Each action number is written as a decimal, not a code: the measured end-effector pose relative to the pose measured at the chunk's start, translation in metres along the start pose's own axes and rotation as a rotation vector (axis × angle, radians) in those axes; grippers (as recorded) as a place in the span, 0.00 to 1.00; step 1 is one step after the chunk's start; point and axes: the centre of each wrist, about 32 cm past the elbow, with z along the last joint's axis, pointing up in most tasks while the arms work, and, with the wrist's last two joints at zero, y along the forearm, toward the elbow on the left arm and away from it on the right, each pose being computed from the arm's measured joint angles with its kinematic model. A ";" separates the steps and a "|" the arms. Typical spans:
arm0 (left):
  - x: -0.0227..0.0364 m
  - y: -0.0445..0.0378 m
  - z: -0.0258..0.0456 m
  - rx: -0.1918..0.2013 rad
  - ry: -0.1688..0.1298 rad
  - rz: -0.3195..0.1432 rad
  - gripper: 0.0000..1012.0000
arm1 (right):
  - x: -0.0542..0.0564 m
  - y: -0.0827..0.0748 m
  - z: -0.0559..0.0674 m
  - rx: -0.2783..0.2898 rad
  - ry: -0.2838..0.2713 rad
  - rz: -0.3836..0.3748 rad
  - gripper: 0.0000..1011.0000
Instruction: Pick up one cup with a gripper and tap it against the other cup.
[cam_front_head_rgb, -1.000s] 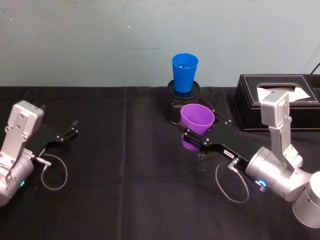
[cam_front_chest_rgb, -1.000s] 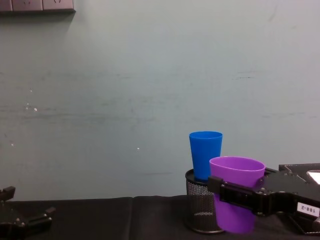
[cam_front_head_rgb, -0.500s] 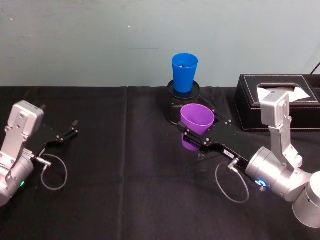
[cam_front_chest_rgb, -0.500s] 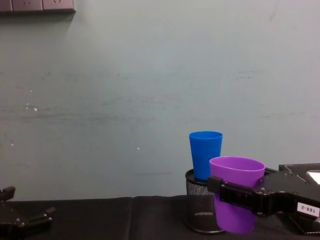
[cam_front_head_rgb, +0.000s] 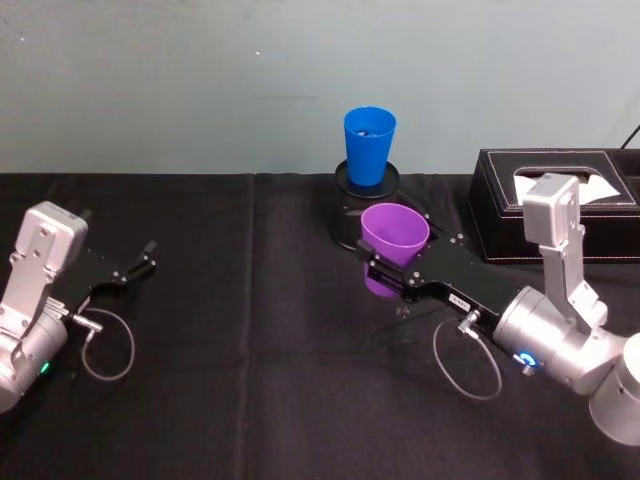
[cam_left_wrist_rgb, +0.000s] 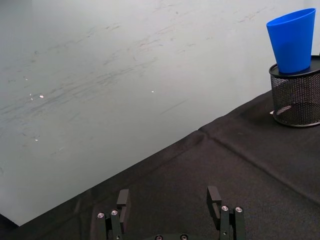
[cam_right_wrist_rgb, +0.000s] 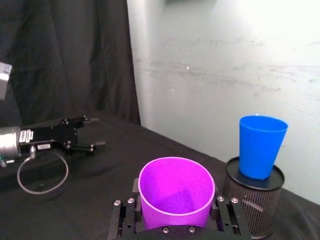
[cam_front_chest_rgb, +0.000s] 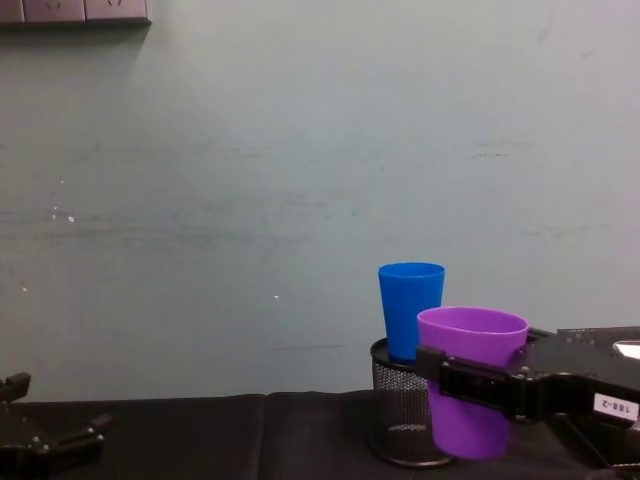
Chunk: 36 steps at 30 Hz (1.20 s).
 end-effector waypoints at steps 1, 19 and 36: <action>0.0000 0.0000 0.0000 0.000 0.000 0.000 0.99 | 0.001 0.001 0.001 -0.007 0.002 0.004 0.72; 0.0000 0.0000 0.0000 0.000 0.000 0.000 0.99 | 0.041 0.035 0.019 -0.144 0.107 -0.126 0.72; 0.0000 0.0000 0.0000 0.000 0.000 0.000 0.99 | 0.028 0.067 0.018 -0.129 0.050 -0.233 0.72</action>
